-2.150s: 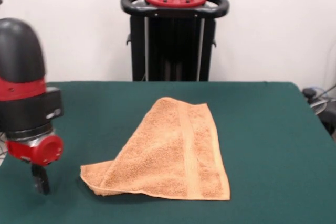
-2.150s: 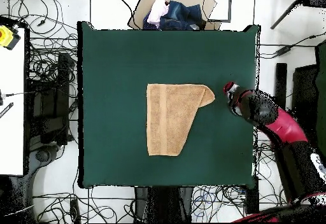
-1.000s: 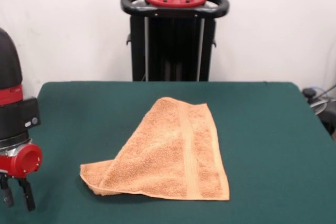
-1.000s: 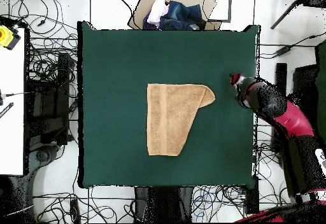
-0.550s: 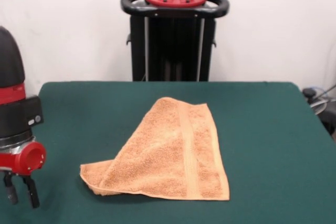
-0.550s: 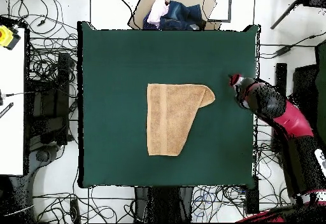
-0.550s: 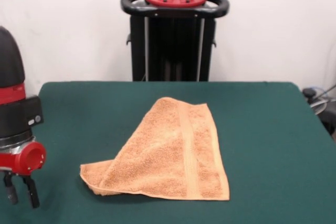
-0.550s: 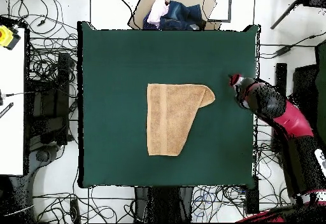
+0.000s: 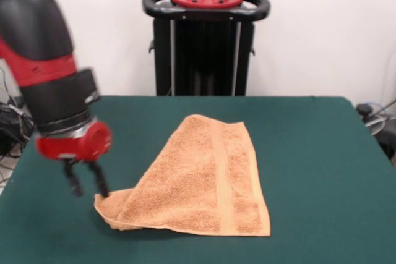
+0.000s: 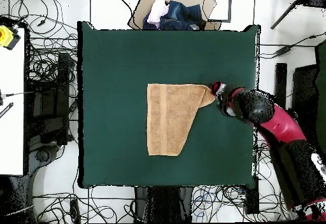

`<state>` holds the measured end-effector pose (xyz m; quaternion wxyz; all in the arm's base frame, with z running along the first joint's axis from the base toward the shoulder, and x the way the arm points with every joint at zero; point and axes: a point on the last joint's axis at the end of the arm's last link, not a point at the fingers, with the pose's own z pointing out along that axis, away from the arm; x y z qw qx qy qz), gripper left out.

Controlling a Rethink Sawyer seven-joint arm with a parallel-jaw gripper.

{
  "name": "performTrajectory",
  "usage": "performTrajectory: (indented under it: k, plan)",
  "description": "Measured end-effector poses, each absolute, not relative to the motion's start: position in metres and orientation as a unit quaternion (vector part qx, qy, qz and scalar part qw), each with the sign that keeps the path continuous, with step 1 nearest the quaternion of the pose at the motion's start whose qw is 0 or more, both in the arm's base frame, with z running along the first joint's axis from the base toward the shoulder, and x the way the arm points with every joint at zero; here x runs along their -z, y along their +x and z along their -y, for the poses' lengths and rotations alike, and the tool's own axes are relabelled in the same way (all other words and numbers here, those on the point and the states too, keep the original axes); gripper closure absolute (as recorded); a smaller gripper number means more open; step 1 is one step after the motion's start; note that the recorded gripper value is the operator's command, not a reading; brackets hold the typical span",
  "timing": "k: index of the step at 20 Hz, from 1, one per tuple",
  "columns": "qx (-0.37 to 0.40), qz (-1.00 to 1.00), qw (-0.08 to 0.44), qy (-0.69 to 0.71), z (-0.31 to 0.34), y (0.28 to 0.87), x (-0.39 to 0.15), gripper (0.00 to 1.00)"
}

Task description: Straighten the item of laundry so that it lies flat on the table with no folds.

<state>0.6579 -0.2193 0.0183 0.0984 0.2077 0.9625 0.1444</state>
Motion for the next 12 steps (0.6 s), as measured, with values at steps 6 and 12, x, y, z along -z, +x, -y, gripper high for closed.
performTrajectory:
  k: [6, 12]
  plan:
    - [-0.130, -0.969, 0.058, 0.203, 0.152, 0.649, -0.031, 0.00]
    - [-0.091, -0.972, 0.069, 0.203, 0.114, 0.648, 0.025, 0.00]
